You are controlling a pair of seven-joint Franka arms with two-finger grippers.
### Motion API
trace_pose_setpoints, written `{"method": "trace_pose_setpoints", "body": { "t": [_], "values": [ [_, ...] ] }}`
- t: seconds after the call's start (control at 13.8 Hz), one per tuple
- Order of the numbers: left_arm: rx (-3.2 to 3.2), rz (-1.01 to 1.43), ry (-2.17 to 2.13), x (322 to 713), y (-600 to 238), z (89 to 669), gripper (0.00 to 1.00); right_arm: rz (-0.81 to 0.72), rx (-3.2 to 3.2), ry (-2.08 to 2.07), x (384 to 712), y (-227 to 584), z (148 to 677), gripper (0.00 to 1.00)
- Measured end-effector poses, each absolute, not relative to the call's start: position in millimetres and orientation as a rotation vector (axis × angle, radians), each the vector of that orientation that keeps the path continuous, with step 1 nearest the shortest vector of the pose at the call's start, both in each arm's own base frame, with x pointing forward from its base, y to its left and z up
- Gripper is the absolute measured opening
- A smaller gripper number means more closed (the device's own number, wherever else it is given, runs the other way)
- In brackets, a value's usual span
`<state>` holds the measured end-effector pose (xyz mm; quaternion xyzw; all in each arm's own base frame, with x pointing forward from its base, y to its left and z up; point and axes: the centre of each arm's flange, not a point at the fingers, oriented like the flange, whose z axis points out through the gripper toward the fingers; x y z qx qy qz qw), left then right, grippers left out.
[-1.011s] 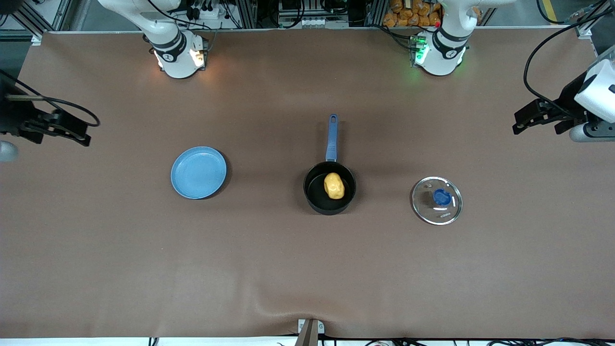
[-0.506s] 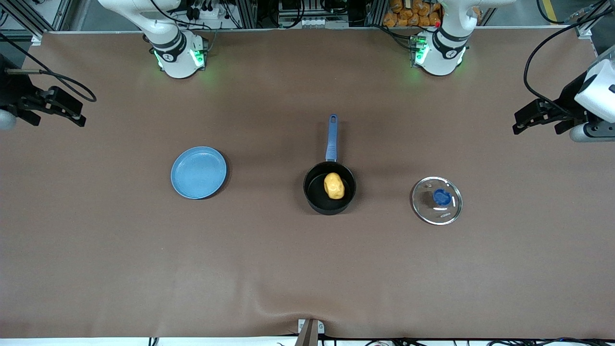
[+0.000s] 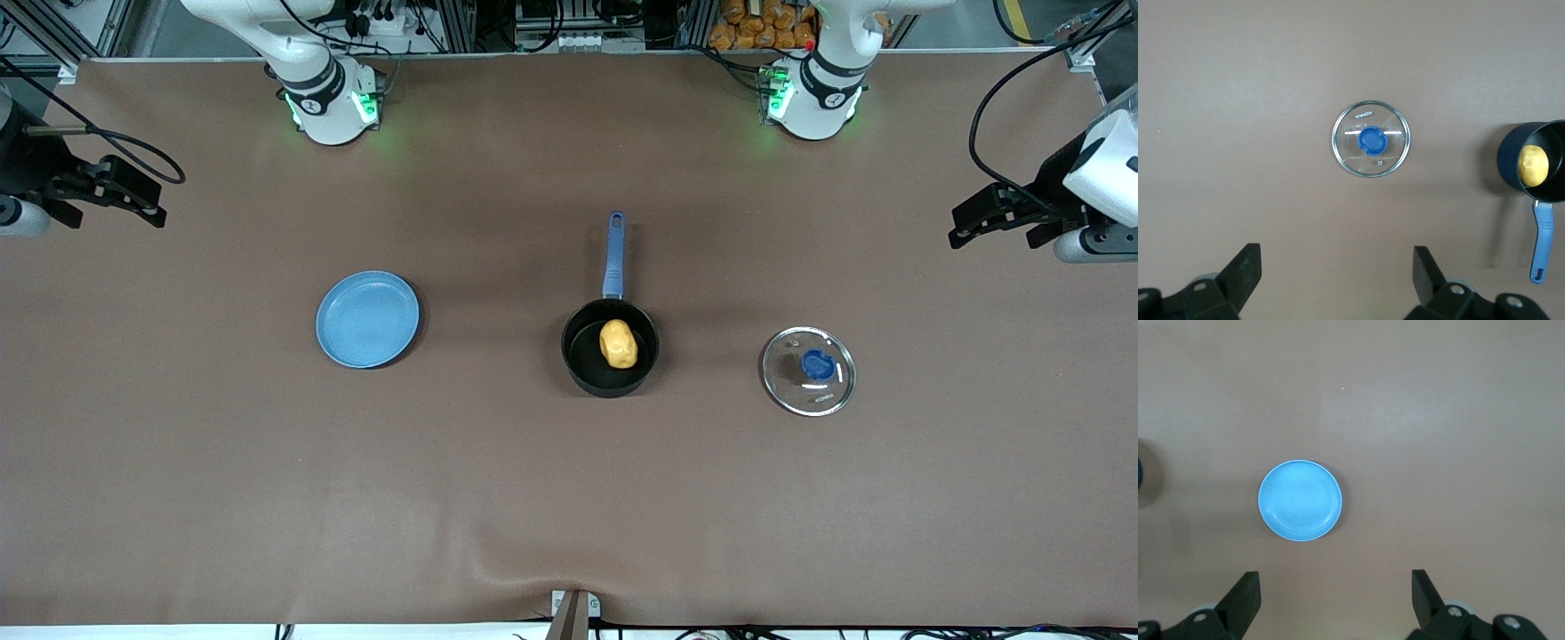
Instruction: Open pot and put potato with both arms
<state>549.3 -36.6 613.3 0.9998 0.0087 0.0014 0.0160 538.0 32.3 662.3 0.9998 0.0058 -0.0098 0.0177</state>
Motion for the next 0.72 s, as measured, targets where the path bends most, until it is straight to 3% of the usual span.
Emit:
{"method": "trace_pose_setpoints", "body": {
  "t": [0.72],
  "values": [
    [3.109, 0.005, 0.027, 549.3, -36.7, 613.3, 1.0, -0.062, 3.102, 0.077, 532.0, 22.1, 672.9, 1.0]
  ]
}}
